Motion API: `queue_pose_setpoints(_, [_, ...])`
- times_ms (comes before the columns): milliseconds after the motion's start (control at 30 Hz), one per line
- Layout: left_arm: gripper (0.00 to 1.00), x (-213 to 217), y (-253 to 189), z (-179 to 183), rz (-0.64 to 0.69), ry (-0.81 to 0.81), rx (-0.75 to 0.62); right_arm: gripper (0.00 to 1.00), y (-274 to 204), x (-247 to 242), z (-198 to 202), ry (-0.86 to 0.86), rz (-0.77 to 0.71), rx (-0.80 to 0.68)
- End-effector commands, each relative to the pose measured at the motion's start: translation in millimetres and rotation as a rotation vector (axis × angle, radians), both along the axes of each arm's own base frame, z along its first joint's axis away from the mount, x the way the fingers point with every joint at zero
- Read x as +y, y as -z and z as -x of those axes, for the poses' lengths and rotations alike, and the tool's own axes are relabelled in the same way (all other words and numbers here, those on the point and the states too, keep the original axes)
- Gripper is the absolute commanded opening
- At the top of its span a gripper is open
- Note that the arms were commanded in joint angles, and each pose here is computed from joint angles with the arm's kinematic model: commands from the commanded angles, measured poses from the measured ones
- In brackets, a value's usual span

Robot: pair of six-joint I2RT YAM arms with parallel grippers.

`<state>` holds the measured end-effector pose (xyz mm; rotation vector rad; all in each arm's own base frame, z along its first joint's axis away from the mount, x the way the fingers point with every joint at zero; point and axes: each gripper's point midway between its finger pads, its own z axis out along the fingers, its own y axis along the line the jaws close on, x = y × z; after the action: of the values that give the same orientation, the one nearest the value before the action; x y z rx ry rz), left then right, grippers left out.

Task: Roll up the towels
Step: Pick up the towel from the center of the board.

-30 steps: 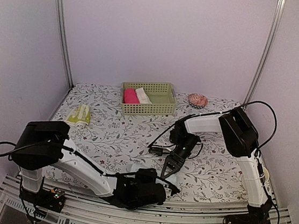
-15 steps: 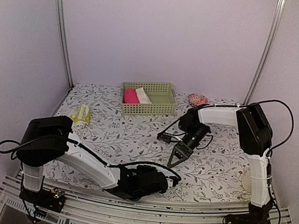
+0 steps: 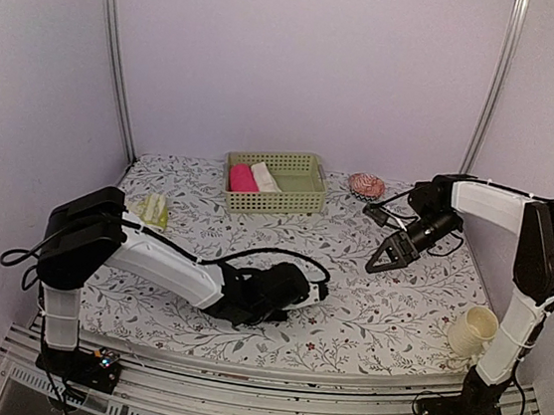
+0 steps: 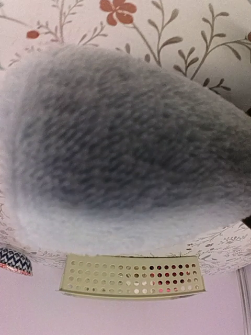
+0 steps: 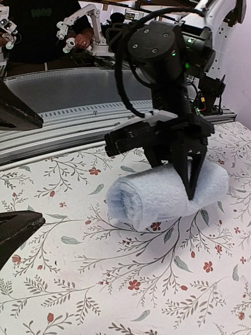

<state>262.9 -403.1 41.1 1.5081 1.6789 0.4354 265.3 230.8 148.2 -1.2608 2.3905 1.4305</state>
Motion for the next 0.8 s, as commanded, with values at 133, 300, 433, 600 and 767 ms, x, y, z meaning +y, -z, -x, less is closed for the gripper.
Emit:
queue_pose_setpoints(133, [0.00, -18.5, -37.2, -44.9, 0.151, -0.051, 0.056, 0.54, -3.5, -15.6, 8.4, 0.047, -0.027, -0.107])
queue_pose_setpoints(300, [0.00, -30.4, -53.4, -70.9, 0.216, -0.076, 0.069, 0.55, -6.2, -26.3, 10.4, 0.073, -0.051, -0.171])
queue_pose_setpoints(433, [0.00, -38.1, -69.7, -94.4, 0.295, -0.117, 0.100, 0.54, -2.4, -30.4, 21.3, 0.083, -0.060, -0.232])
queue_pose_setpoints(600, [0.00, -43.5, -97.1, -130.9, 0.397, -0.185, 0.093, 0.54, 10.0, -38.2, 21.8, 0.115, -0.022, -0.316])
queue_pose_setpoints(767, [0.00, -43.4, -121.3, -172.1, 0.507, -0.288, 0.088, 0.54, 14.7, -40.2, 19.4, 0.134, -0.015, -0.324])
